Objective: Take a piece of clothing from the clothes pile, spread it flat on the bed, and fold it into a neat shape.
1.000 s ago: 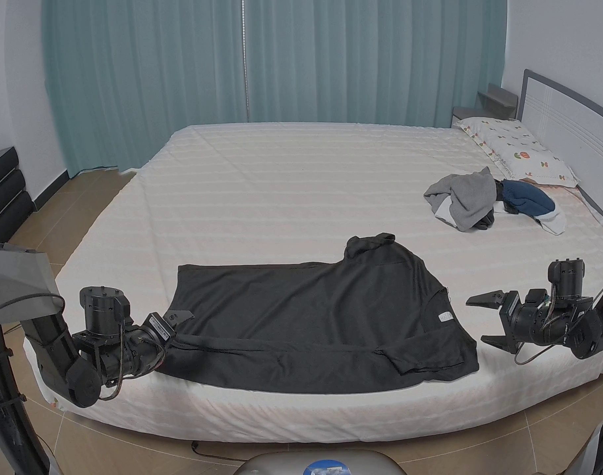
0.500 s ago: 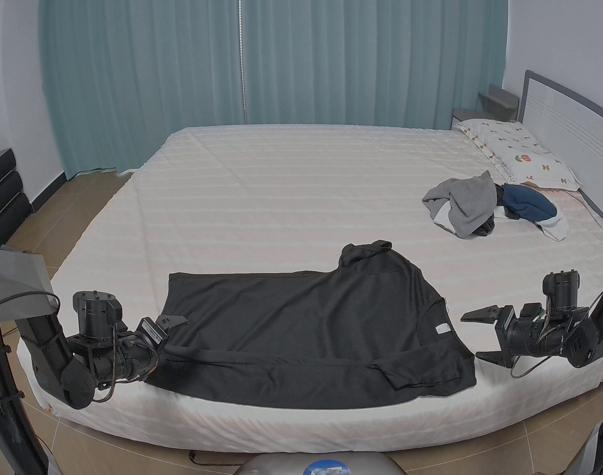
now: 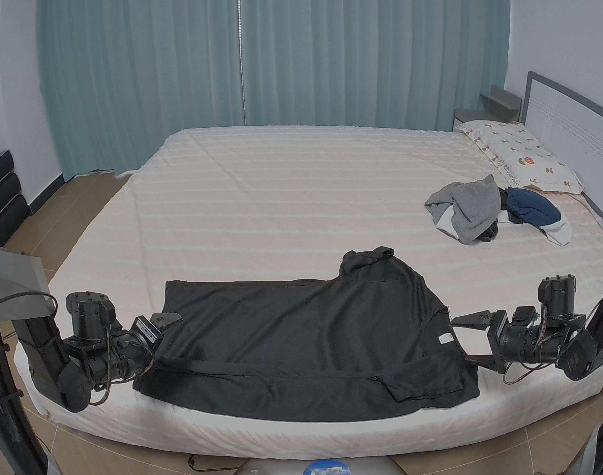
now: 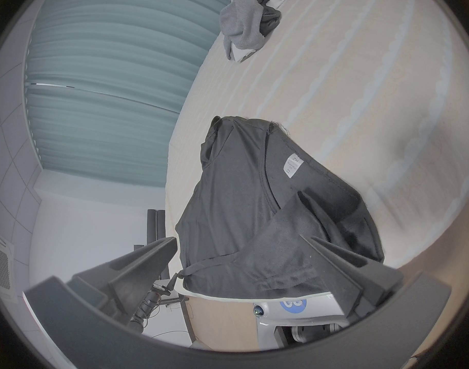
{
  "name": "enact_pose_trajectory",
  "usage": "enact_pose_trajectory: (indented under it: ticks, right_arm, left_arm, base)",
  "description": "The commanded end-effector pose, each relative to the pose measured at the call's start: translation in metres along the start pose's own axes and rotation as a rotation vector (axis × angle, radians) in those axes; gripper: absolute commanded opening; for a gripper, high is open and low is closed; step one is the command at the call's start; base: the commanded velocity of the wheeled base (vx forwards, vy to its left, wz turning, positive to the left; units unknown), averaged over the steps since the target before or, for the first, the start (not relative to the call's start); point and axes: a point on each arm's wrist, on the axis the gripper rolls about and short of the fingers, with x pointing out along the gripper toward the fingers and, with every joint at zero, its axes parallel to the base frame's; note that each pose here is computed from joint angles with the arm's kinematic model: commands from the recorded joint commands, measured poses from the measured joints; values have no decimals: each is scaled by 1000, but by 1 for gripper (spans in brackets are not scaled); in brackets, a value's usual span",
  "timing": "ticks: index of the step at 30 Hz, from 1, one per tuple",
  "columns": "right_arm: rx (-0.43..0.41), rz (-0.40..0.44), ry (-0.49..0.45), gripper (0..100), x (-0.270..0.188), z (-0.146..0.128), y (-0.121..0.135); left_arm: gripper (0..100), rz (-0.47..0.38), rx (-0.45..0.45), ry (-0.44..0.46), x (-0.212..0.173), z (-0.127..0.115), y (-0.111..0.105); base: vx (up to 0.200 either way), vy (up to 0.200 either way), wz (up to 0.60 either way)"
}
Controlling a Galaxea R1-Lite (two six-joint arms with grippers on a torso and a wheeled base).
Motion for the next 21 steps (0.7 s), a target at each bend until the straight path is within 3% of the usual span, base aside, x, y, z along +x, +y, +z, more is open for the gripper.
enact_pose_trajectory:
  ticks: [1, 8, 17, 21]
  right_arm:
    - [2, -9, 17, 100, 3, -3, -2]
    - [4, -17, 20, 100, 5, -3, -4]
    - [-3, -12, 22, 100, 5, -5, -4]
    - [-5, -11, 17, 100, 5, -4, -4]
  left_arm:
    - [100, -25, 19, 4, -6, -3, -8]
    - [100, -96, 45, -16, -29, -5, -27]
    - [100, 80, 63, 171, -17, -29, -26]
    - [100, 158, 78, 194, -7, -30, -24]
  base:
    - [0, 0, 0]
    - [0, 0, 0]
    - [0, 0, 0]
    - [0, 0, 0]
